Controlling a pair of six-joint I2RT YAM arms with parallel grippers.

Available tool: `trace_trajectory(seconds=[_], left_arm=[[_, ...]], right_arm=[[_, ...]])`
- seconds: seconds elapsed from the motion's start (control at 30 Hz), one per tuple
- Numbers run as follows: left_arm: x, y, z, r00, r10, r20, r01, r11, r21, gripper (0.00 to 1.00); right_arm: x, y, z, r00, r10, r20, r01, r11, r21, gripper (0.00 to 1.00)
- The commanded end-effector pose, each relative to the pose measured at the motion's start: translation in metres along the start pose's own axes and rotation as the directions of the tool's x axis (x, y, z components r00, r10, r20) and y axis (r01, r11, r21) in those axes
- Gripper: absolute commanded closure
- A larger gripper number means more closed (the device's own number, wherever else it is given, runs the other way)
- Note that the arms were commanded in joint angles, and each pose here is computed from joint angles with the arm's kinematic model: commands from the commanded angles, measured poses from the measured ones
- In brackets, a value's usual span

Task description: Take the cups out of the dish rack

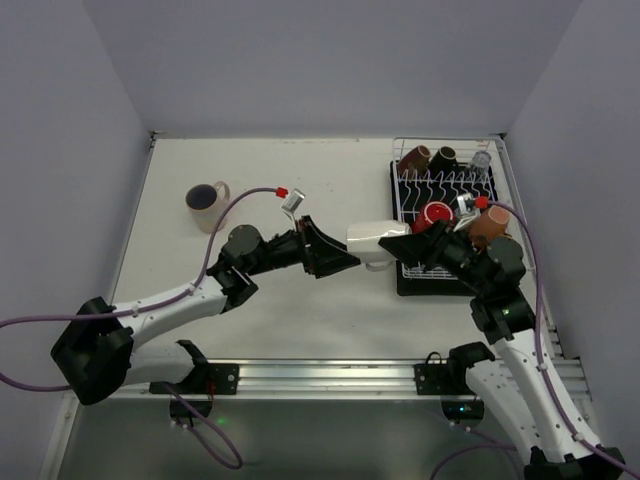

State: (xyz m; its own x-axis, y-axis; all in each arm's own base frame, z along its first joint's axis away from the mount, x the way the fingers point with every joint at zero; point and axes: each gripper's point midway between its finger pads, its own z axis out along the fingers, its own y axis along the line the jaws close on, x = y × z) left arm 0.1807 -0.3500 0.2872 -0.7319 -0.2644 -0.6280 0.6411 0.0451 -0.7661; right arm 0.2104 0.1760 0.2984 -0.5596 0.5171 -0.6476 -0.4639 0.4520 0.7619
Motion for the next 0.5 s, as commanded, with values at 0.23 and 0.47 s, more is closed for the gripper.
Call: trace_trajectory(seconds=[0.23,0.47], left_arm=[[-0.01,-0.035,0.003,0.998,0.017,0.063,-0.027,0.988,0.151,0.36],[-0.019,-0.042,-0.001,0.992,0.029,0.123,-0.049,0.985,0.165,1.0]], right_arm=[[0.003,0.046,0.017,1.0,0.01,-0.009,-0.012,0.972,-0.233,0.85],[0.016,0.046,0.026,0.997,0.058,-0.05,-0.07,0.957,-0.283,0.85]])
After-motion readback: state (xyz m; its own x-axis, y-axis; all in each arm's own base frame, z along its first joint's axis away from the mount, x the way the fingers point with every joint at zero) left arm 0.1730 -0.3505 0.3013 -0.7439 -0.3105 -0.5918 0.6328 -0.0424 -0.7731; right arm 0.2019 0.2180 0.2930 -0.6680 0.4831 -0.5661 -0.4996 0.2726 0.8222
